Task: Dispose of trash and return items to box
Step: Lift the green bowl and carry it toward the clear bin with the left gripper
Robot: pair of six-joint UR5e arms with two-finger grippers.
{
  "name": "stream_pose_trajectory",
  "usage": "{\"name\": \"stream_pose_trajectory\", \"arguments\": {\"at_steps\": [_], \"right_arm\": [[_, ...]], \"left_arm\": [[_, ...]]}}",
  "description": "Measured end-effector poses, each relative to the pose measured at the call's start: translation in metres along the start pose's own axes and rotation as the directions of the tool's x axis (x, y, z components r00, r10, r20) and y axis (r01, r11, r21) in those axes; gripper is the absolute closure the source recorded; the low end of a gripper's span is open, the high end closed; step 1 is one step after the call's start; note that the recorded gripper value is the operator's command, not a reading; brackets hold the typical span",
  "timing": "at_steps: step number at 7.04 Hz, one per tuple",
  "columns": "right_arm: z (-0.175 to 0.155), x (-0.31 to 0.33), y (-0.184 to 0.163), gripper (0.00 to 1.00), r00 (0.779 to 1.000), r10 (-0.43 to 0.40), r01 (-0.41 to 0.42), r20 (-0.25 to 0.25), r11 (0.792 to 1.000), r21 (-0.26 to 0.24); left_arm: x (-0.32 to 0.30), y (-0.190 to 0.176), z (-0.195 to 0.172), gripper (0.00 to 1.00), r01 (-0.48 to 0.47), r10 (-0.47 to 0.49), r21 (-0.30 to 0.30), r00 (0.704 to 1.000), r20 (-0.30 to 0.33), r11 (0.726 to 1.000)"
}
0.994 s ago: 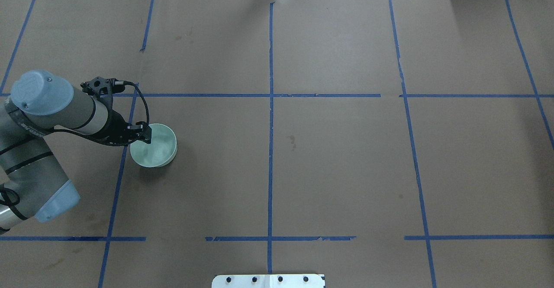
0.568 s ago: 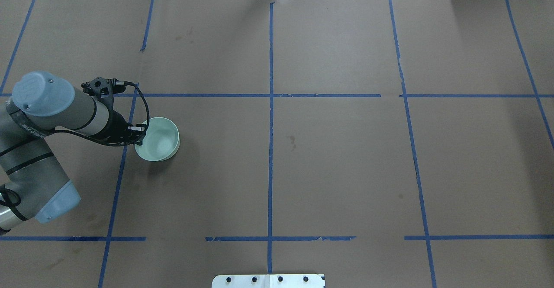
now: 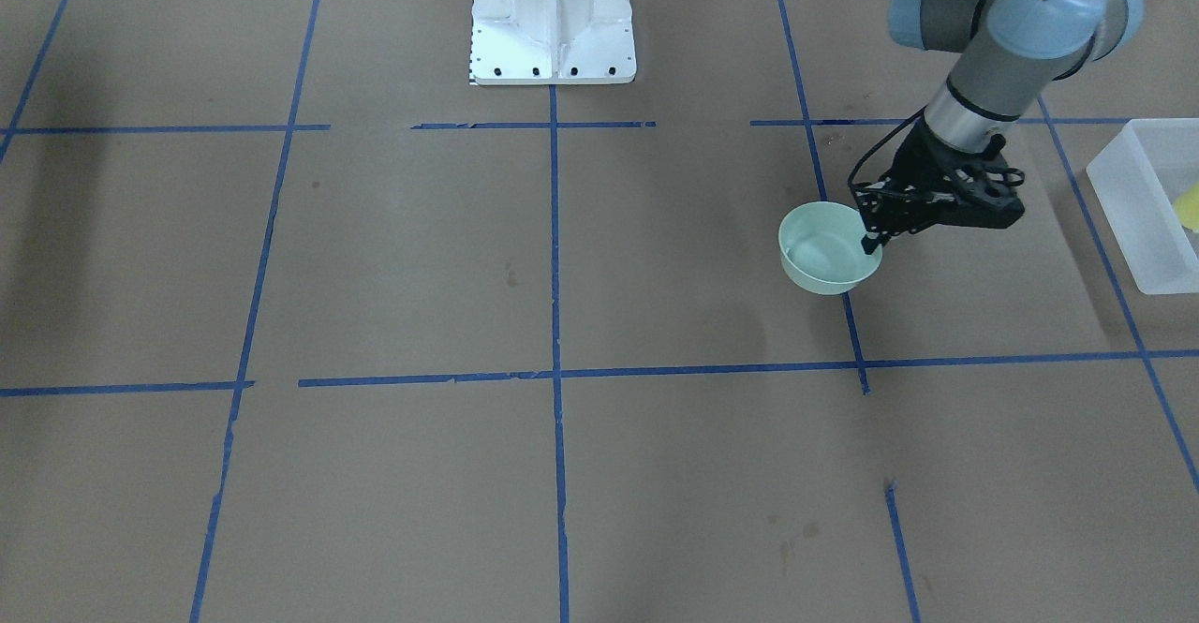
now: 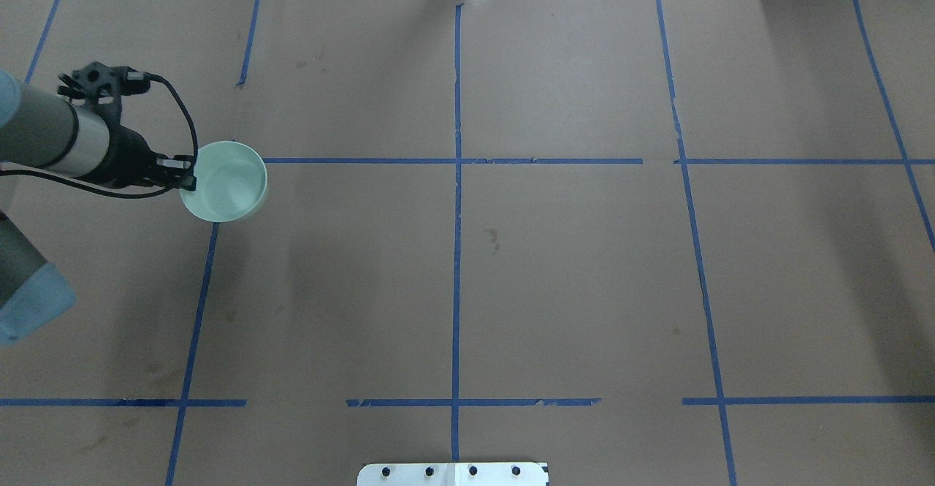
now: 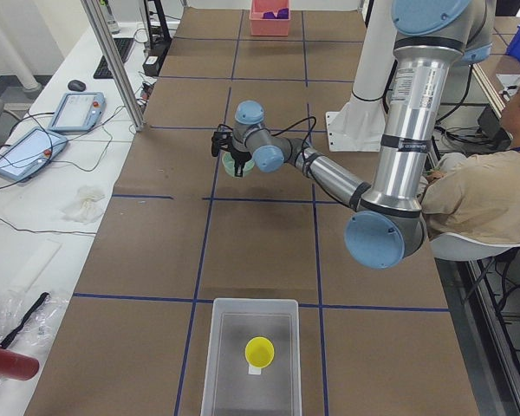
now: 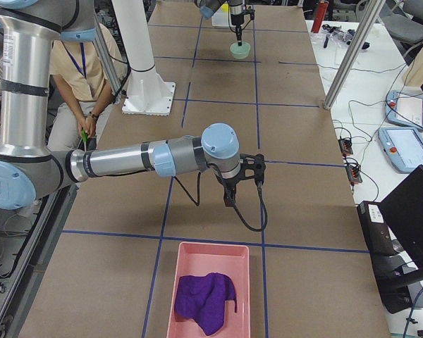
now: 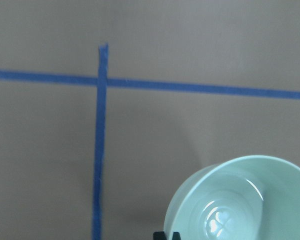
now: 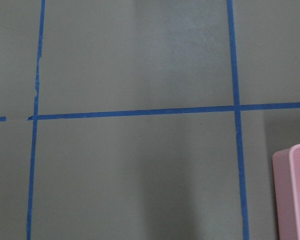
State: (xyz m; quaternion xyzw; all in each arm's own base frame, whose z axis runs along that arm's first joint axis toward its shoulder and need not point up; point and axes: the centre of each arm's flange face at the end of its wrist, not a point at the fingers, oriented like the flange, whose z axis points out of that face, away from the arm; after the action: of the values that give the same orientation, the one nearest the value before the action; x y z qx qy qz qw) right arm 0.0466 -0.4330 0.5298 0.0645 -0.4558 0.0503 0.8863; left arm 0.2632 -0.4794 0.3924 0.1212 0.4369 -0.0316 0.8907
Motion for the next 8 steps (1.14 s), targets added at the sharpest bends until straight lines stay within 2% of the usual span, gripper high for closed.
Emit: {"name": "stream_pose_trajectory", "arguments": {"at_steps": [1,2,3,5,6,8], "right_arm": [[0.007,-0.022,0.0,0.0,1.0,0.011,-0.011,0.006,1.0,-0.016],[0.012,-0.039,0.001,0.0,1.0,0.019,-0.018,0.01,0.999,-0.029],[0.016,-0.049,0.002,0.0,1.0,0.019,-0.019,0.012,0.999,-0.037],[0.018,-0.053,0.002,0.0,1.0,0.018,-0.018,0.004,0.999,-0.039],[0.018,-0.053,0.002,0.0,1.0,0.018,-0.018,0.001,0.999,-0.038],[0.018,-0.053,0.001,0.0,1.0,0.018,-0.018,-0.007,0.999,-0.035]], "left_arm": [[-0.051,-0.013,-0.03,1.0,-0.074,0.072,0.041,0.996,0.054,0.996],[-0.111,-0.018,-0.058,1.0,-0.164,0.157,0.056,0.981,0.113,0.985],[-0.181,-0.018,-0.084,1.0,-0.244,0.236,0.035,0.96,0.148,0.969],[-0.352,-0.008,-0.125,1.0,-0.321,0.318,-0.015,0.929,0.191,0.947],[-0.432,0.009,-0.14,1.0,-0.303,0.302,-0.03,0.928,0.217,0.952],[-0.531,0.05,-0.133,1.0,-0.19,0.201,-0.069,0.953,0.227,0.979]]}}
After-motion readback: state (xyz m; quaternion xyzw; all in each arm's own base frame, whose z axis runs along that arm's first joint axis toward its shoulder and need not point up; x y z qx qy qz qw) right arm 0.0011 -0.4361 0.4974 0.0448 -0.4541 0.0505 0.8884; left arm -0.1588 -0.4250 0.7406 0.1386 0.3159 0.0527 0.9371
